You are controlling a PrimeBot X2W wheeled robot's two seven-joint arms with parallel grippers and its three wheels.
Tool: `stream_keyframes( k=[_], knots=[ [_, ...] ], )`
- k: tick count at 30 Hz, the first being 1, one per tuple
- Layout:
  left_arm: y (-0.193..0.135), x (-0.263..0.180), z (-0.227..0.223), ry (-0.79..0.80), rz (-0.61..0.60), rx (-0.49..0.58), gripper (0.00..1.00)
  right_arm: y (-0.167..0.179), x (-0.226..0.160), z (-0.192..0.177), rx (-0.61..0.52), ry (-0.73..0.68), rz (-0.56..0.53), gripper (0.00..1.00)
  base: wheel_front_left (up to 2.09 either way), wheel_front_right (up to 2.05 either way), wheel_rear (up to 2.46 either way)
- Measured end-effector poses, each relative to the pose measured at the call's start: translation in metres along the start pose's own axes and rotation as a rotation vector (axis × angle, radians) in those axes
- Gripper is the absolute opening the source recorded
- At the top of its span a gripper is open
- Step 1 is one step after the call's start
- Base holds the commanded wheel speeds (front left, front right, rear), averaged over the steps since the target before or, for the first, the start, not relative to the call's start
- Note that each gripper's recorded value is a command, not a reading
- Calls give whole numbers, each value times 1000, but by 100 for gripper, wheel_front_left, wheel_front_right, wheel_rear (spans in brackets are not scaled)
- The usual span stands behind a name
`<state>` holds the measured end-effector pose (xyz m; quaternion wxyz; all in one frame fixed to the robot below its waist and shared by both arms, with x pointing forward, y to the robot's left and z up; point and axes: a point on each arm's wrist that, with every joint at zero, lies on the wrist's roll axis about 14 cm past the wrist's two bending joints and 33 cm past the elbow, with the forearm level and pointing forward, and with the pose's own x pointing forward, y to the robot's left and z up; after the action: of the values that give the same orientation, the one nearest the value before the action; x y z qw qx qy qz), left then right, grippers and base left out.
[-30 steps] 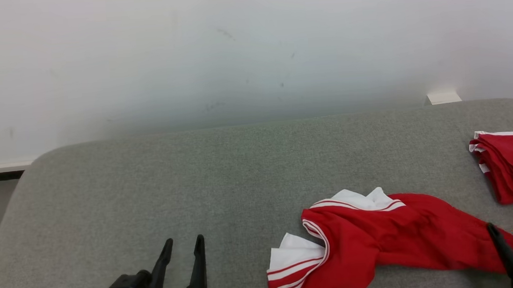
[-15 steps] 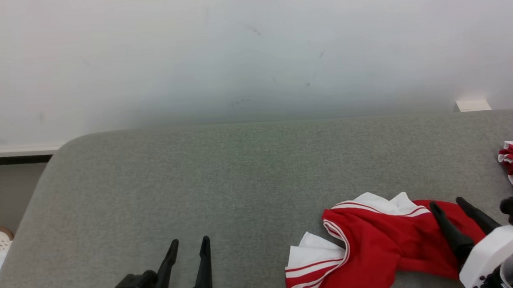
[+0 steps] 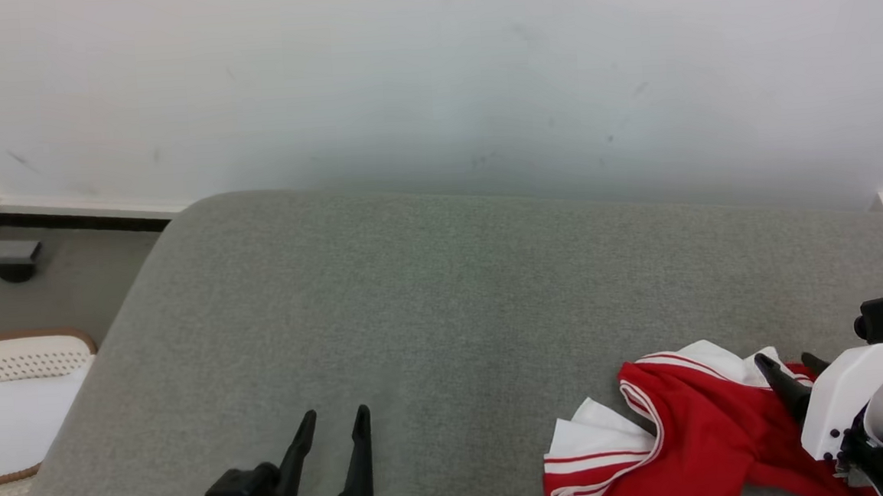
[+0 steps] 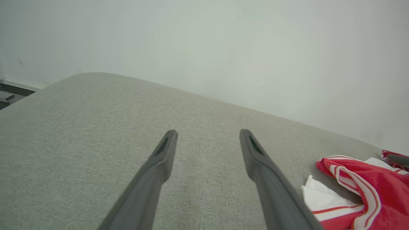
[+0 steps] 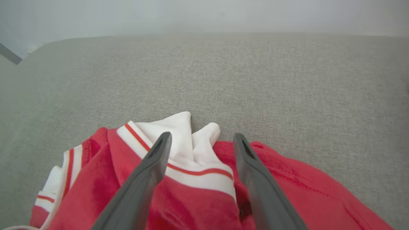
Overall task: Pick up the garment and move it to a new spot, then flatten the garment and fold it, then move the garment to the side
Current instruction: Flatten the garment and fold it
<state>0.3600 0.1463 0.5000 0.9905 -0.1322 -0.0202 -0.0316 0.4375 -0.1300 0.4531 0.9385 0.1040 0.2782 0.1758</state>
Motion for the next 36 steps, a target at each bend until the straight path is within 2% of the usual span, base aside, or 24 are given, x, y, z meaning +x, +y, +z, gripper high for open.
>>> stream_keyframes(
  k=[5, 6, 7, 8, 9, 10, 18, 23, 32, 36],
  knots=[
    [8, -3, -2, 8, 26, 0, 100, 9, 16, -12, 74, 99, 18, 100, 0, 0, 0],
    [9, -3, -3, 8, 29, 1, 100, 13, 19, -11, 84, 104, 28, 91, 0, 0, 0],
    [11, -3, -2, 8, 33, 2, 100, 16, 22, -13, 86, 124, 35, 77, 0, 0, 0],
    [12, -3, -2, 7, 36, 2, 100, 19, 23, -18, 89, 148, 41, 47, 0, 0, 0],
    [13, -3, -2, 6, 38, 3, 100, 21, 24, -22, 94, 169, 47, 31, 0, 0, 0],
    [13, -3, -2, 7, 39, 4, 100, 22, 25, -26, 95, 184, 49, 0, 0, 0, 0],
    [16, -4, 2, -4, 47, 11, 100, 33, 25, 1, 56, 52, 77, 0, 0, 0, 0],
    [12, -4, 3, -9, 36, 9, 100, 63, 9, 20, 84, -39, 189, 0, 0, 0, 0],
    [-6, 3, 3, -11, -23, 4, 100, 120, -56, -17, 161, 12, 447, 0, 0, 0, 0],
    [-14, 7, 2, -9, -50, 4, 100, 129, -83, -44, 171, 86, 499, 0, 0, 0, 0]
  ],
)
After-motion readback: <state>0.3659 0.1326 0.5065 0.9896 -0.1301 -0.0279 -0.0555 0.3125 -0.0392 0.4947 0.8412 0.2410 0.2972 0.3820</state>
